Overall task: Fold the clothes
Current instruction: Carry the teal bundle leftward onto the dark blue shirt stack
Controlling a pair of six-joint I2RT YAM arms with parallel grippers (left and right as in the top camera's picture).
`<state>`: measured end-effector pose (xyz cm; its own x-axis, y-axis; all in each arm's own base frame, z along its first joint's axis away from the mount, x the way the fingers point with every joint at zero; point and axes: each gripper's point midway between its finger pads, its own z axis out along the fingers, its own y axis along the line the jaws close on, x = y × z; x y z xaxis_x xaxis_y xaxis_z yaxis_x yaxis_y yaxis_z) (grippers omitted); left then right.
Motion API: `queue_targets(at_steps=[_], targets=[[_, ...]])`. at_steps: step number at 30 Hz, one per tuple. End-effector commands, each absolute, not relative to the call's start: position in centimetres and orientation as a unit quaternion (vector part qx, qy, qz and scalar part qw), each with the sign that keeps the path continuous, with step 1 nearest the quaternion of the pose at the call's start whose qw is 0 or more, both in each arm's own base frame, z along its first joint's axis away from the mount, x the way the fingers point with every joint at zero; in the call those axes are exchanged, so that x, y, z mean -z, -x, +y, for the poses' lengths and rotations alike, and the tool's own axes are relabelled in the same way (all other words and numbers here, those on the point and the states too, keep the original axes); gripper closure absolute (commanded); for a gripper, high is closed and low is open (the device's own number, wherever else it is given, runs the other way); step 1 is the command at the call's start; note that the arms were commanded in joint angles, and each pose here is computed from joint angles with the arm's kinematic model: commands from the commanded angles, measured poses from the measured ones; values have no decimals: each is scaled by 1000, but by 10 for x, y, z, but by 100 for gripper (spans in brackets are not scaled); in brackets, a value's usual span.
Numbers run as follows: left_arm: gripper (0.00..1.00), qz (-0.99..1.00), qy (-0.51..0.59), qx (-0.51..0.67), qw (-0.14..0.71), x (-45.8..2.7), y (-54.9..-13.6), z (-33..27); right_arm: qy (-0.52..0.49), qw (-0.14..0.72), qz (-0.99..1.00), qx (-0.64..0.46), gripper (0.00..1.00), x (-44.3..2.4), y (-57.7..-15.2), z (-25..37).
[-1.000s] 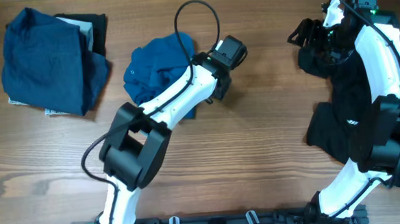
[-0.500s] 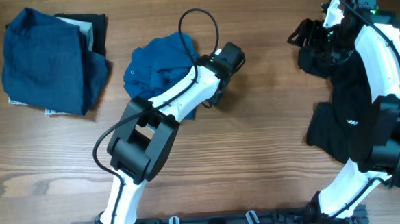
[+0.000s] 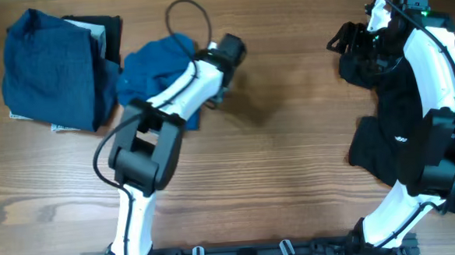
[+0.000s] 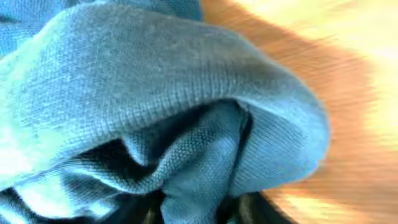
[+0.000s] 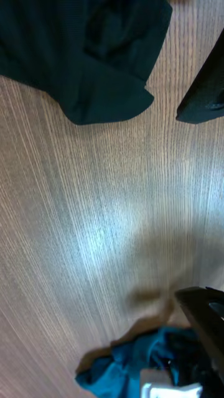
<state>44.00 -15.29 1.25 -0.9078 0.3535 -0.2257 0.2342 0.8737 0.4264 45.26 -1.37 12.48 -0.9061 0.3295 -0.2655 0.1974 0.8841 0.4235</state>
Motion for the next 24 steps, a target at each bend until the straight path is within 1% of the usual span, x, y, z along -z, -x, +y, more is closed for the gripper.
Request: queue_targets(at_steps=[1, 3, 4, 7, 9, 12, 16, 17, 18, 20, 22, 23, 24], targets=[[76, 964, -116, -208, 120, 13, -440, -123, -125, 191, 953, -202, 15, -143, -456, -14], [81, 969, -111, -189, 115, 16, -440, -124, -124, 191, 953, -202, 15, -143, -456, -14], [82, 970, -111, -184, 114, 17, -440, -125, -124, 190, 953, -202, 15, -143, -456, -14], [80, 971, -112, -182, 108, 24, -439, -126, -125, 190, 953, -202, 15, -143, -456, -14], [76, 971, -115, -185, 100, 31, -436, -125, -125, 190, 953, -202, 15, -143, -456, -14], [66, 971, -119, -191, 80, 47, -430, -122, -125, 189, 953, -202, 15, -142, -455, -14], [47, 968, -121, -210, 68, 62, -427, -115, -125, 189, 954, -198, 15, -141, -455, -16], [46, 967, -120, -213, 67, 66, -427, -113, -125, 189, 955, -193, 15, -141, -455, -17], [48, 967, -119, -213, 66, 67, -428, -112, -125, 189, 955, -191, 15, -140, -455, -18], [56, 968, -113, -214, 65, 72, -428, -109, -124, 187, 956, -190, 15, -138, -454, -18], [70, 968, -111, -214, 63, 74, -428, -107, -124, 185, 957, -189, 15, -138, -453, -18], [75, 968, -110, -215, 63, 74, -428, -106, -122, 185, 957, -187, 15, -137, -453, -18], [84, 968, -110, -215, 62, 75, -428, -106, -119, 186, 957, -187, 15, -138, -453, -18]])
